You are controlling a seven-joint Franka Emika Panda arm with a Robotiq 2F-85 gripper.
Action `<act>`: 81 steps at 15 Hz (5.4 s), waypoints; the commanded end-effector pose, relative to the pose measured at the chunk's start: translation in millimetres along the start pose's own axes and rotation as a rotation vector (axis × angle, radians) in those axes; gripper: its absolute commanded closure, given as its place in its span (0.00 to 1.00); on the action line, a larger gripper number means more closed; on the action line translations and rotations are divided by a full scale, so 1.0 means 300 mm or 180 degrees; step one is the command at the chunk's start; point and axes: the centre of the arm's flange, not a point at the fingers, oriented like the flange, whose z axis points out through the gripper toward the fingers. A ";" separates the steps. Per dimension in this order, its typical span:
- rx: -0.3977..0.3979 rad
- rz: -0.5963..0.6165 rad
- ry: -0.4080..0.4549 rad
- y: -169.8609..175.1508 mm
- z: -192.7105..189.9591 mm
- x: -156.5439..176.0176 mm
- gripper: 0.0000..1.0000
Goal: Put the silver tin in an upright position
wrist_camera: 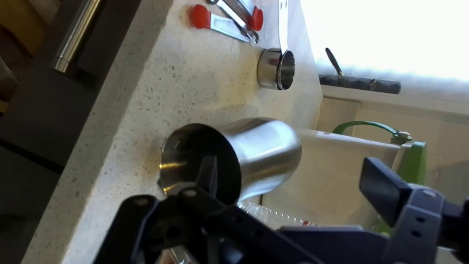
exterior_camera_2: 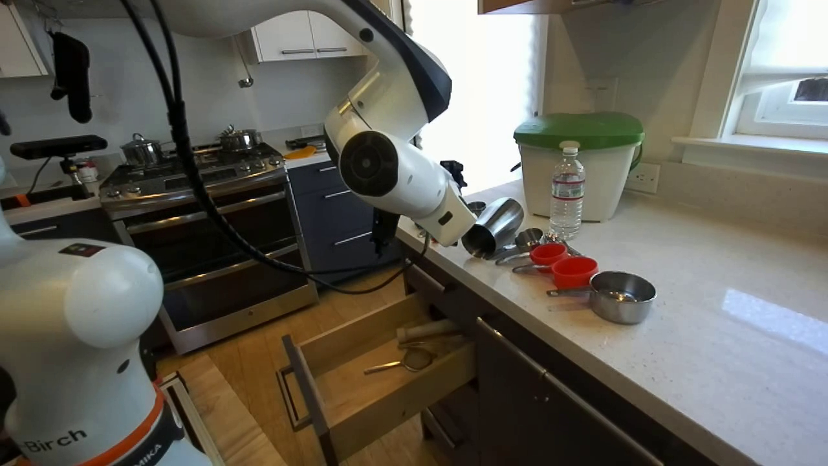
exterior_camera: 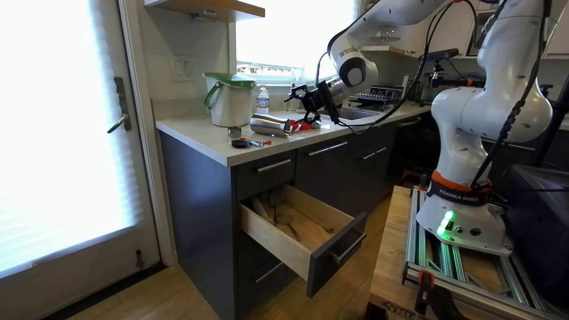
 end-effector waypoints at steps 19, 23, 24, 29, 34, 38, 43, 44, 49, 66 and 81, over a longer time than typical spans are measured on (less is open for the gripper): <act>0.0273 0.0443 0.0338 0.117 0.169 0.095 0.34; 0.0306 0.0458 0.0327 0.116 0.171 0.095 0.66; 0.0313 0.0460 0.0328 0.115 0.170 0.096 0.73; 0.0369 0.0483 0.0341 0.103 0.157 0.102 1.00; 0.0523 0.0446 0.0288 0.034 0.124 0.104 0.99; 0.0531 0.0216 0.0170 -0.072 0.053 0.091 0.99; 0.0044 -0.0458 0.0047 -0.289 -0.080 0.093 0.99; -0.0130 -0.0618 -0.0014 -0.344 -0.100 0.088 0.99; -0.0817 -0.1183 -0.0019 -0.588 -0.042 -0.020 0.99; -0.1456 -0.1967 -0.0310 -0.962 -0.384 0.214 0.99; -0.1741 -0.2452 -0.0517 -1.129 -0.409 0.120 0.99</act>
